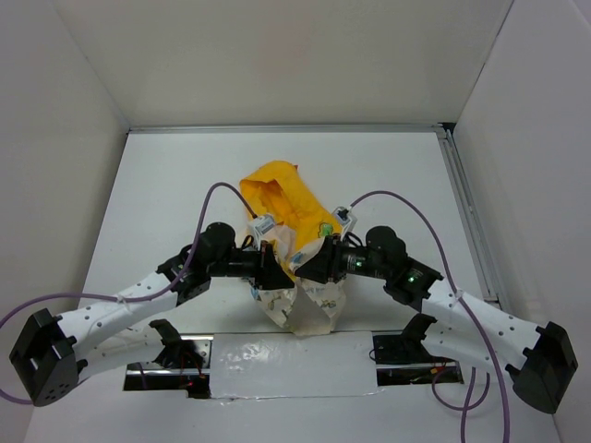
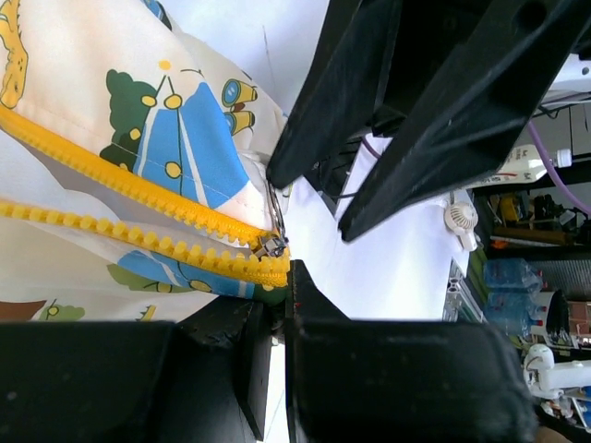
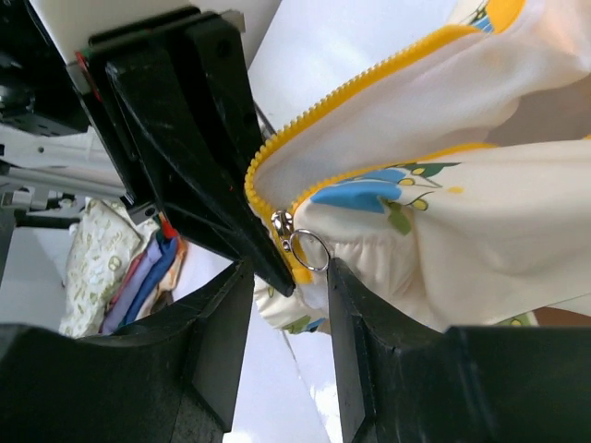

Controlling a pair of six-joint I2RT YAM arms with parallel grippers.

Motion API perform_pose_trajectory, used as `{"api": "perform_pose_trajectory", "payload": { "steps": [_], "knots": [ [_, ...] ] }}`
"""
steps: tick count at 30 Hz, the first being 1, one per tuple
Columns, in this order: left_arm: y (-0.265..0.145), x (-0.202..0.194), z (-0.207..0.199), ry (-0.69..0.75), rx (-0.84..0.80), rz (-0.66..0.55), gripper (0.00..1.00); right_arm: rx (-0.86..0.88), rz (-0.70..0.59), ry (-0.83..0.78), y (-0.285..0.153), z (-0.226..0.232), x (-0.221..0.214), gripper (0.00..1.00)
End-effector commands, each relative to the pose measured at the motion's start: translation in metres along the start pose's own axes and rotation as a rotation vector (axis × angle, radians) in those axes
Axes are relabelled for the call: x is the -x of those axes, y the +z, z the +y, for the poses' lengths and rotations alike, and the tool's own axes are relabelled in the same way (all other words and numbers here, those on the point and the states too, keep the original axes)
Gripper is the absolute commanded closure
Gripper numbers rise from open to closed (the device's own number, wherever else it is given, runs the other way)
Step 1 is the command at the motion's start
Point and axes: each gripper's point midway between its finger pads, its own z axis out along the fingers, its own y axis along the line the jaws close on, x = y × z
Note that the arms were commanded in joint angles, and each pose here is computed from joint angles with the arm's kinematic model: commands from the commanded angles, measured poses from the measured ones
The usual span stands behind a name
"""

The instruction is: Zip up the jacket

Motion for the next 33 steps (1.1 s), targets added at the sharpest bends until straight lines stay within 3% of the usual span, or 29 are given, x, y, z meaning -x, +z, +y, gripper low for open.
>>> {"api": "perform_pose_trajectory", "payload": {
  "steps": [1, 13, 19, 24, 31, 33],
  "knots": [
    [-0.005, 0.003, -0.016, 0.076, -0.069, -0.015, 1.00, 0.011, -0.067, -0.040, -0.002, 0.009, 0.022, 0.54],
    [-0.005, 0.007, -0.019, 0.088, -0.082, -0.027, 1.00, 0.071, 0.046, -0.019, 0.015, 0.006, 0.004, 0.53],
    [0.000, 0.011, -0.009, 0.066, -0.028, -0.039, 1.00, 0.160, 0.044, -0.045, 0.004, 0.026, 0.003, 0.59],
    [0.004, 0.011, -0.002, 0.037, -0.006, -0.032, 1.00, 0.134, 0.053, -0.042, 0.000, 0.023, 0.001, 0.62],
    [0.004, 0.013, 0.000, 0.037, 0.008, -0.040, 1.00, 0.061, 0.042, -0.041, 0.001, 0.013, 0.000, 0.57],
    [0.003, 0.013, -0.001, 0.036, 0.004, -0.039, 1.00, -0.016, -0.011, -0.038, 0.002, 0.003, 0.009, 0.55]
  ]
}}
